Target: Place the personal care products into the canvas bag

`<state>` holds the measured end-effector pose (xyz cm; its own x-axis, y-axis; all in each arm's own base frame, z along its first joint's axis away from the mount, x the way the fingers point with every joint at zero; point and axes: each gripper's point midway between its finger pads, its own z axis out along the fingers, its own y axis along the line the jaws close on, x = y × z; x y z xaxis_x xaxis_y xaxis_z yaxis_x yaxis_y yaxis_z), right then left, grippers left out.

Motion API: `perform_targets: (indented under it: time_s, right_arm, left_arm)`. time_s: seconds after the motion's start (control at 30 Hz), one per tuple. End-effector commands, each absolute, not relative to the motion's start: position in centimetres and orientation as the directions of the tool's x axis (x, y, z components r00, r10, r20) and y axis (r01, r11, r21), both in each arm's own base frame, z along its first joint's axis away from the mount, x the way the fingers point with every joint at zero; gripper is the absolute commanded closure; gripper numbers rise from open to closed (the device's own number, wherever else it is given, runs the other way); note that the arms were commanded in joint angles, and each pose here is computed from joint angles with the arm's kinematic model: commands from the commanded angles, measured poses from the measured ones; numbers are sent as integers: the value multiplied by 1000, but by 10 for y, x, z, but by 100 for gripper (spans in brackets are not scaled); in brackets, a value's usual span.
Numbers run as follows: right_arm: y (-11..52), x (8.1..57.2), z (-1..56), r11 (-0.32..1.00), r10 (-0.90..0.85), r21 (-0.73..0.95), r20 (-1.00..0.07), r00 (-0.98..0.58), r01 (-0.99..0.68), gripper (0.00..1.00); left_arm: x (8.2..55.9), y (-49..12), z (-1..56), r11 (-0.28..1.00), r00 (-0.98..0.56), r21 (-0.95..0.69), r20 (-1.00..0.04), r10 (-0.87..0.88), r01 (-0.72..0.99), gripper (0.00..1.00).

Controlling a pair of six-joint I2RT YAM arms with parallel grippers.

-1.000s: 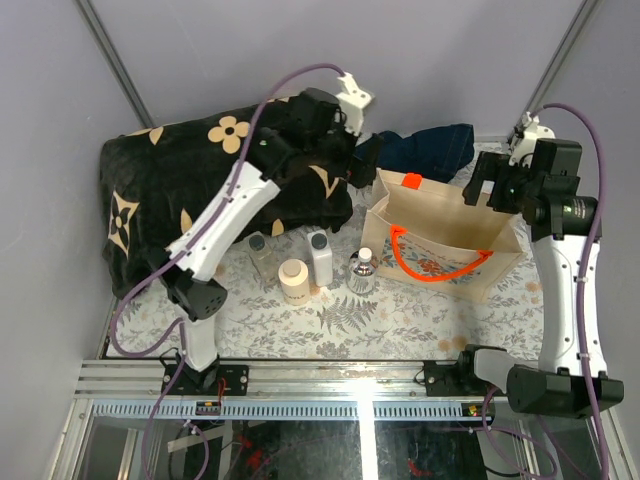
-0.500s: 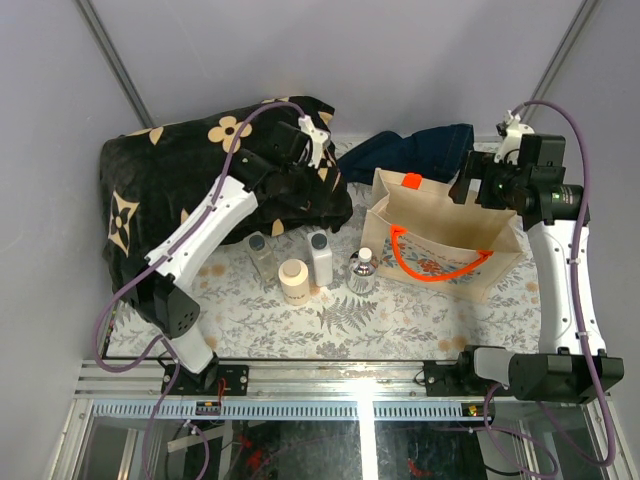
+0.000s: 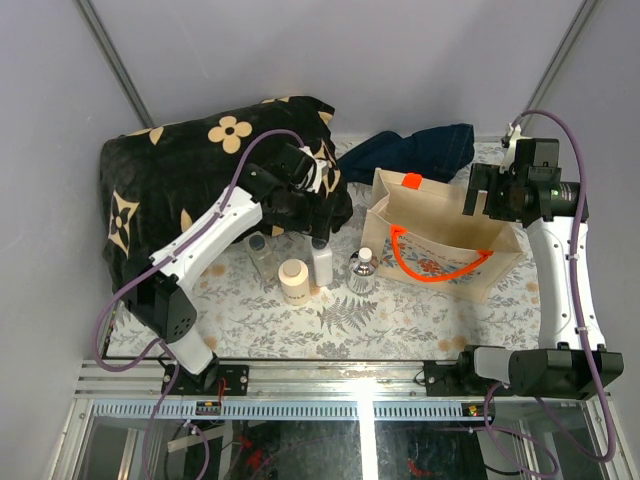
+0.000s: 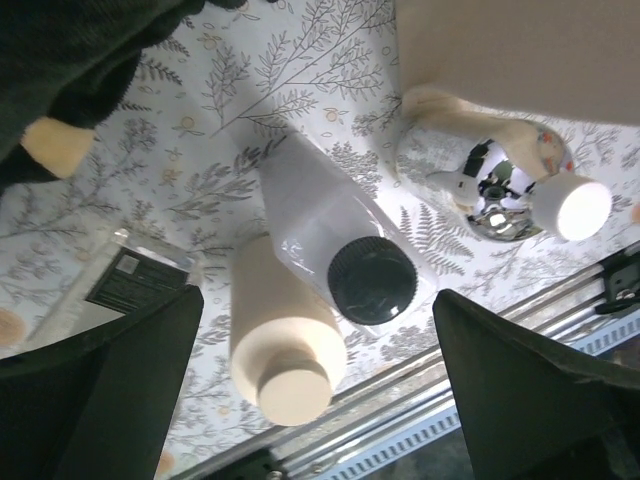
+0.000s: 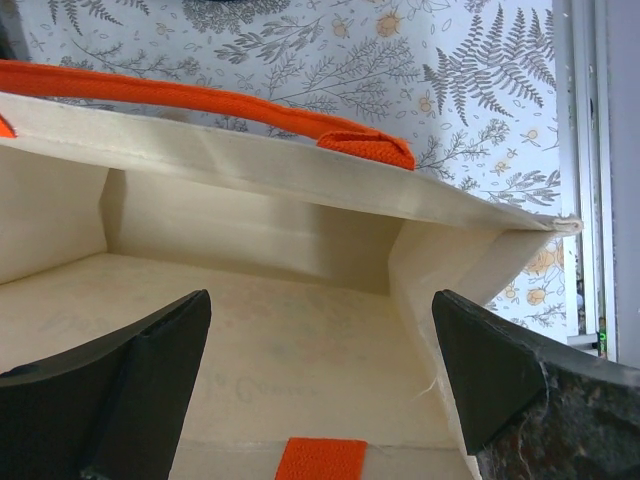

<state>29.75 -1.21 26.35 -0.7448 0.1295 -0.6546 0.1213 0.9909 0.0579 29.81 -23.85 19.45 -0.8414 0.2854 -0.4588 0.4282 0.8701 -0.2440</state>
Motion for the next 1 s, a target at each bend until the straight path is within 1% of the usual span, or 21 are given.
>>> perform_targets:
  time_s: [0.0,0.17,0.23,0.33,0.4,0.47,0.53,0.6,0.63,0.7,0.77,0.83,0.97]
  right_arm:
    - [-18,296,264,991,112,19,-653,-749,131,0]
    - [-19,294,265,991,112,13,-654,-748,136,0]
    - [-20,293,265,991,109,9,-654,-749,136,0]
    - [-21,291,266,990,106,0,-655,-749,141,0]
    - [-22,289,266,990,105,-3,-655,-748,142,0]
    - [-22,288,266,990,103,-5,-656,-748,141,0]
    - [-22,287,266,990,104,-5,-656,-748,143,0]
    - [-22,287,265,990,101,-7,-655,-749,140,0]
    - [-23,287,265,990,100,-9,-655,-749,140,0]
    - [-22,287,265,990,101,-8,-655,-749,140,0]
    - [-22,286,266,990,100,-7,-656,-748,139,0]
    - [-22,287,266,990,98,-9,-658,-747,139,0]
    - [-23,287,266,990,97,-11,-658,-746,138,0]
  left_arm:
    - [303,-251,200,903,-874,-305,-467,135,302,0]
    - [320,-266,211,903,-868,-380,-497,-14,203,0]
    - [320,-267,208,904,-876,-391,-480,-41,172,0]
    - [311,-266,193,905,-901,-407,-428,-70,123,0]
    - [306,-266,187,909,-904,-401,-421,-71,115,0]
    - [304,-265,183,915,-906,-388,-418,-72,107,2]
    - [304,-264,179,919,-906,-384,-415,-80,94,8]
    - [303,-265,176,916,-907,-392,-411,-88,89,16]
    - [303,-266,175,913,-909,-397,-408,-86,91,23]
    - [302,-267,172,913,-911,-399,-403,-88,89,40]
    - [302,-268,170,911,-913,-402,-398,-87,88,50]
    - [299,-269,165,912,-920,-401,-384,-81,87,52]
    - [295,-271,154,917,-930,-388,-362,-58,94,53]
